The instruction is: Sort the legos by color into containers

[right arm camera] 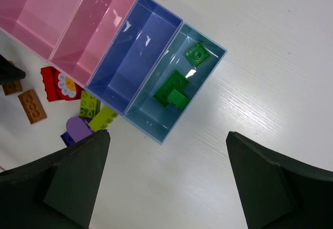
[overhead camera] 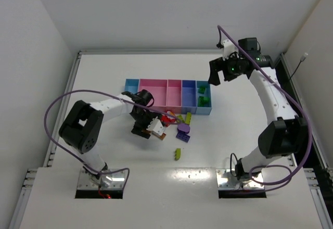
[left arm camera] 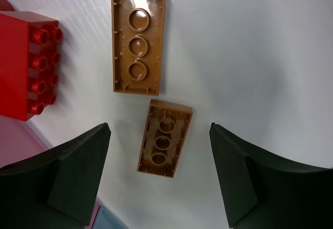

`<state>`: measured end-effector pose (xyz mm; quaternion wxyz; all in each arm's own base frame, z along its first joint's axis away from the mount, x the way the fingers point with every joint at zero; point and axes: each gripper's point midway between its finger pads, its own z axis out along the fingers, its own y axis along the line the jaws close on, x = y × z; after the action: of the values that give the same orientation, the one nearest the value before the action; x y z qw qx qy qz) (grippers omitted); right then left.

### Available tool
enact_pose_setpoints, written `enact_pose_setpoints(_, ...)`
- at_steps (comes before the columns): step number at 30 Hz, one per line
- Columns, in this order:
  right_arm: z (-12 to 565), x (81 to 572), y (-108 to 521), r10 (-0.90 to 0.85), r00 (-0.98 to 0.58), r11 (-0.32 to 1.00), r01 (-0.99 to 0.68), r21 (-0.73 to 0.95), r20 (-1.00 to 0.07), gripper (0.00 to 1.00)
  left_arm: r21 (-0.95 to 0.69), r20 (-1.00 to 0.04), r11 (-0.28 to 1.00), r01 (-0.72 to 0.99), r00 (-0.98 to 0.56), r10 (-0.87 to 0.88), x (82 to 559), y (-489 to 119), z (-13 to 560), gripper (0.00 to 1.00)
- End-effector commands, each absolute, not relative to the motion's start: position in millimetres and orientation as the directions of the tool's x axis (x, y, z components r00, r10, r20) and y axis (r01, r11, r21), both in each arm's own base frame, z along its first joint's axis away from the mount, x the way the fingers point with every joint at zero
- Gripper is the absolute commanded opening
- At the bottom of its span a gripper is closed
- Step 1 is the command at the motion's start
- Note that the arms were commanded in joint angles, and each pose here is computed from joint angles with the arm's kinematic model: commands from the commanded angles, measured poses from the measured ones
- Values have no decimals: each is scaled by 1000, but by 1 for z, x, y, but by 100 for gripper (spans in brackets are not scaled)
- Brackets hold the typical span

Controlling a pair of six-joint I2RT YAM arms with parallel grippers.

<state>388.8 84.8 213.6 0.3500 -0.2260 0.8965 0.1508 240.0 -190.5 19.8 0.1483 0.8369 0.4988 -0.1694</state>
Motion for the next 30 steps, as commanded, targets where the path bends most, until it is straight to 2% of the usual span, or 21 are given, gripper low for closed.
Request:
enact_pose_setpoints(1, 227, 390, 85, -299, -620, 843, -527, 103, -726, 98, 94, -457, -519, 850, 500, 736, 239, -200, 25, 83)
enact_pose_setpoints(4, 223, 392, 81, -293, -630, 848, -518, 108, -719, 98, 67, -458, -503, 862, 474, 752, 239, -197, 19, 80)
enact_pose_setpoints(7, 222, 391, 81, -294, -637, 848, -517, 113, -713, 98, 54, -441, -479, 876, 451, 776, 243, -195, 15, 71)
enact_pose_setpoints(11, 218, 392, 81, -302, -640, 846, -522, 111, -707, 98, 61, -410, -446, 893, 430, 805, 252, -193, 13, 46)
enact_pose_setpoints(17, 218, 397, 81, -302, -640, 846, -522, 111, -707, 98, 96, -407, -405, 909, 407, 818, 249, -192, 8, 25)
enact_pose_setpoints(20, 215, 397, 82, -309, -640, 839, -532, 115, -704, 98, 133, -445, -353, 926, 374, 814, 248, -198, 27, 13)
enact_pose_setpoints(24, 215, 397, 84, -307, -638, 835, -537, 122, -706, 96, 224, -550, -296, 929, 371, 748, 249, -222, 88, 0)
enact_pose_setpoints(28, 222, 401, 96, -280, -621, 822, -549, 151, -732, 96, 322, -696, -171, 931, 355, 624, 255, -265, 188, 0)
enact_pose_setpoints(29, 222, 400, 98, -268, -626, 820, -547, 167, -732, 96, 280, -747, -81, 956, 271, 607, 259, -273, 207, 0)
enact_pose_setpoints(30, 224, 403, 95, -250, -625, 825, -537, 175, -740, 96, 301, -782, -30, 953, 265, 564, 271, -284, 239, 0)
